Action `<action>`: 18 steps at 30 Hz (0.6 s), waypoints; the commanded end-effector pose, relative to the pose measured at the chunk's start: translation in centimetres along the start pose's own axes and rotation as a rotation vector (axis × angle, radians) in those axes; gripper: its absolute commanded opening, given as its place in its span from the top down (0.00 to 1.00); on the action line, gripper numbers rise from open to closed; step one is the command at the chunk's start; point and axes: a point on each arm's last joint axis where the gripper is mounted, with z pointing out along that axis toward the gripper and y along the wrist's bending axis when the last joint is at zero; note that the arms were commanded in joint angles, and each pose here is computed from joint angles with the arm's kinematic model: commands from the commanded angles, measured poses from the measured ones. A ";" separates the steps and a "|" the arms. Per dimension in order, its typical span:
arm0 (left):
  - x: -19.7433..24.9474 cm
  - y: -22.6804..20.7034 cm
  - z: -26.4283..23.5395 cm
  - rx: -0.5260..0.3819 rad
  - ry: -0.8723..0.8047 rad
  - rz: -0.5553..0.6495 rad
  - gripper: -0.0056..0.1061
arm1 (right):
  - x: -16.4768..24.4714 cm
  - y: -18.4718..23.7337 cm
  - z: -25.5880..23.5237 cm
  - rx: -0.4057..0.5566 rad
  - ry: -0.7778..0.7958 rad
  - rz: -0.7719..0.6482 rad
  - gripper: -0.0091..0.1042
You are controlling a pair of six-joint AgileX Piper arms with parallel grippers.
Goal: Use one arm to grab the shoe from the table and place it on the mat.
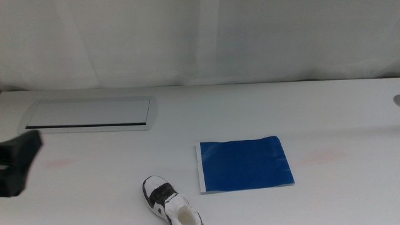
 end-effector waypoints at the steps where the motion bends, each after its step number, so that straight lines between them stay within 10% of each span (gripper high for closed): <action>1: -1.2 -0.8 1.5 0.133 0.083 0.135 0.13 | 1.3 -0.1 0.1 0.005 0.030 -0.016 0.94; 9: -5.7 -2.6 7.1 0.565 0.139 0.485 0.13 | 1.3 -0.1 0.1 0.005 0.030 -0.016 0.94; 18: -6.9 -4.9 11.9 0.797 0.196 0.669 0.13 | 1.3 -0.1 0.1 0.005 0.030 -0.016 0.94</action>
